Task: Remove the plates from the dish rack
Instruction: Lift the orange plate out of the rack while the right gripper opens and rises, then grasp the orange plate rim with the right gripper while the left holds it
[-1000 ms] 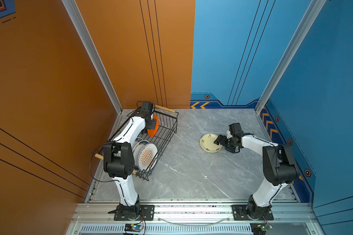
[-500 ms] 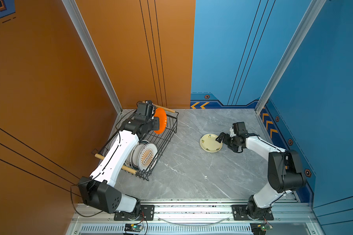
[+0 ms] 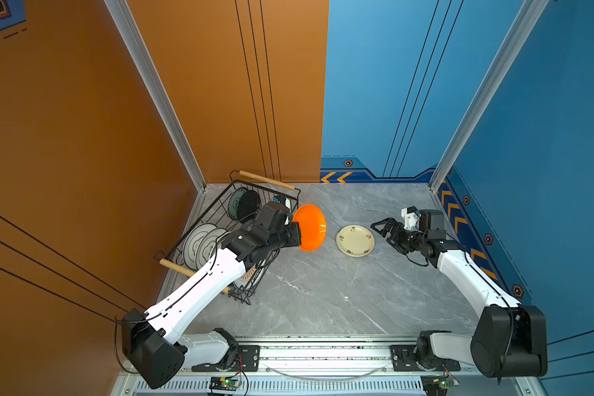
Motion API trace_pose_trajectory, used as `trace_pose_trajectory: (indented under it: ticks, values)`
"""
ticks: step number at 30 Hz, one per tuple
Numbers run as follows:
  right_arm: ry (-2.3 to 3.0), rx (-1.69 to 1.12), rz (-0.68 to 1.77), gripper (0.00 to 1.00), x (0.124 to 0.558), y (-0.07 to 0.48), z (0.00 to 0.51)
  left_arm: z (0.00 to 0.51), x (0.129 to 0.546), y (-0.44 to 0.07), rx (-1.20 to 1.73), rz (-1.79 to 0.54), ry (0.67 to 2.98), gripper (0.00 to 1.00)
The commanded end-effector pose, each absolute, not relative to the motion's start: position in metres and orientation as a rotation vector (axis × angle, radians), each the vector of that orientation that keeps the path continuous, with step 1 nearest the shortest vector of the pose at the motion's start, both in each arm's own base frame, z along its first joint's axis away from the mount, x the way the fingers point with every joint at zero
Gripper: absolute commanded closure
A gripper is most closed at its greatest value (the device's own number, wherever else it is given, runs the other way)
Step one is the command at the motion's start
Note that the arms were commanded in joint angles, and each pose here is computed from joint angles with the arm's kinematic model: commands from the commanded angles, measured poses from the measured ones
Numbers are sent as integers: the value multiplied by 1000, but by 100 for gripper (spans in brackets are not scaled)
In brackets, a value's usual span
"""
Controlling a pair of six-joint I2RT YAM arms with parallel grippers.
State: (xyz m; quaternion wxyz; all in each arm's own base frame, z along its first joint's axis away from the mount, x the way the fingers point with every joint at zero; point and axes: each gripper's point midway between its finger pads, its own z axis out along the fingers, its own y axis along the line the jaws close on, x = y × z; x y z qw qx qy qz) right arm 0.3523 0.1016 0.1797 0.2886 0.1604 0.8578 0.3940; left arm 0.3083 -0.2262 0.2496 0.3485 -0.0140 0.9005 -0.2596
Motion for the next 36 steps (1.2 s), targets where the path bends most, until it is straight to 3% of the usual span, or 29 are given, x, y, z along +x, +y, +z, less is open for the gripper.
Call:
trace_pose_trajectory:
  ticks: [1, 5, 11, 20, 22, 27, 36]
  values:
    - [2185, 305, 1339, 0, 333, 129, 212, 263, 314, -260, -141, -880, 2220, 100]
    - [2127, 270, 1407, 0, 321, 140, 218, 262, 315, -291, -184, -973, 2157, 98]
    - [2053, 200, 1510, 10, 315, 164, 229, 253, 317, -326, -268, -1249, 2116, 93]
    - [2044, 133, 1541, 23, 316, 191, 229, 231, 318, -357, -290, -1431, 2132, 97]
    - [2044, 133, 1543, 28, 317, 192, 227, 227, 318, -357, -298, -1440, 2134, 98]
    - [2038, 143, 1548, 58, 320, 194, 223, 223, 316, -363, -284, -1478, 2141, 98]
    - [2023, 170, 1578, 87, 326, 196, 218, 210, 313, -371, -262, -1508, 2165, 87]
